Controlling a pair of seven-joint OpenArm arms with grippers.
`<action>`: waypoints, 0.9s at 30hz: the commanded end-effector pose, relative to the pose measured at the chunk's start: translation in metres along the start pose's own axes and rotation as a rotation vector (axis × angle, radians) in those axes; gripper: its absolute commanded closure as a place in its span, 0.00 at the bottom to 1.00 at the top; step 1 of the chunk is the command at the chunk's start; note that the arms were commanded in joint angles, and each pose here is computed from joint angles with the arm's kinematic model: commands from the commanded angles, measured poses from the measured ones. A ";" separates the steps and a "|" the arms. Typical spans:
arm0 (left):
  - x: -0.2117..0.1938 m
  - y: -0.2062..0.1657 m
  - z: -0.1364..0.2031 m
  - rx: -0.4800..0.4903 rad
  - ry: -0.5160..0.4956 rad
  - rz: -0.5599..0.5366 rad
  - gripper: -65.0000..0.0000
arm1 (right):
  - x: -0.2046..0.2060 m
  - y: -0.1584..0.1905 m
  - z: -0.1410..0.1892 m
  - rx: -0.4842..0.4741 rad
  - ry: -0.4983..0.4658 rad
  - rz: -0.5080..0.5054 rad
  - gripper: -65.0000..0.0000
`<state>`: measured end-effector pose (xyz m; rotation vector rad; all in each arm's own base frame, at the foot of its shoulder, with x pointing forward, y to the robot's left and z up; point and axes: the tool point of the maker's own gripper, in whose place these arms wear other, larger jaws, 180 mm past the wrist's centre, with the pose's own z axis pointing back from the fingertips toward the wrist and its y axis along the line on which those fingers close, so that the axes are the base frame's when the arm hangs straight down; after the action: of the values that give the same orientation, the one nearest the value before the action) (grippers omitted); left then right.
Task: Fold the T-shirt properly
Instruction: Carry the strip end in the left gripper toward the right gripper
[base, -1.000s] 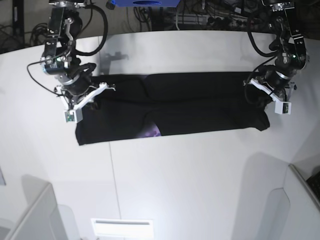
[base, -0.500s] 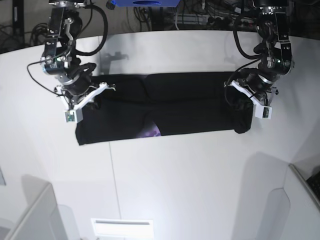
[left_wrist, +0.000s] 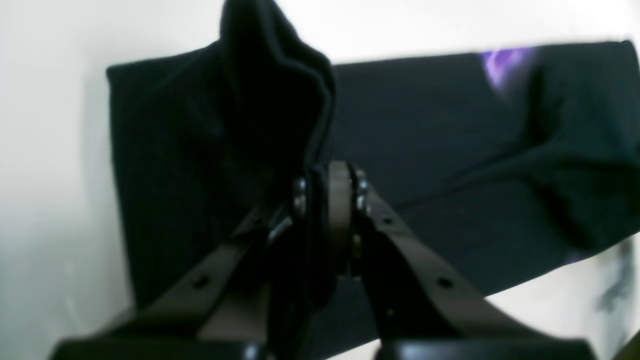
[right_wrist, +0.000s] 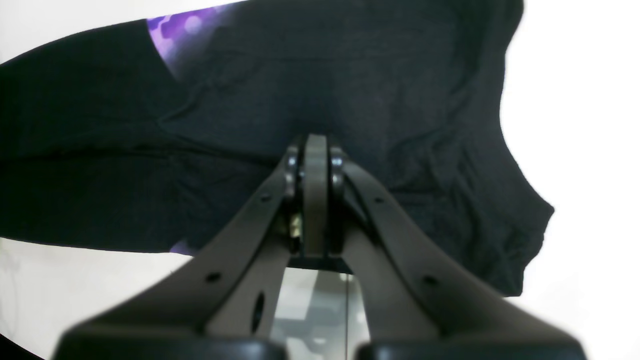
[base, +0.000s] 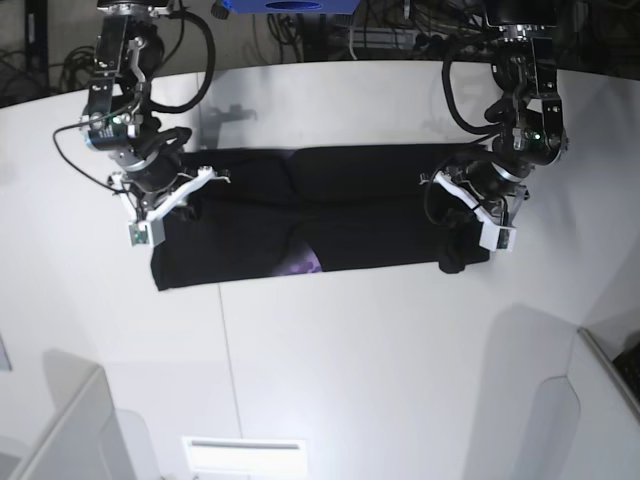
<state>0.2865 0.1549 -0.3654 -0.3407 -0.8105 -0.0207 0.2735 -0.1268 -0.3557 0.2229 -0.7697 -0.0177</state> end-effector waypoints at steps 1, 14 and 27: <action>0.014 -0.004 0.003 -0.014 -0.044 -0.016 1.00 | 0.015 0.000 0.003 0.003 -0.052 0.012 1.00; 0.011 -0.064 -0.025 -0.119 0.005 -0.013 1.00 | 0.017 -0.017 0.007 -0.040 -0.060 -0.014 1.00; 0.003 -0.103 -0.043 -0.200 0.042 -0.013 1.00 | 0.017 -0.017 0.007 -0.040 -0.064 -0.014 1.00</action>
<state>0.2933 0.0464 -0.3743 -0.5069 -0.7185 -0.1174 0.2739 -0.1455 -0.3547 0.1912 -0.7789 -0.0633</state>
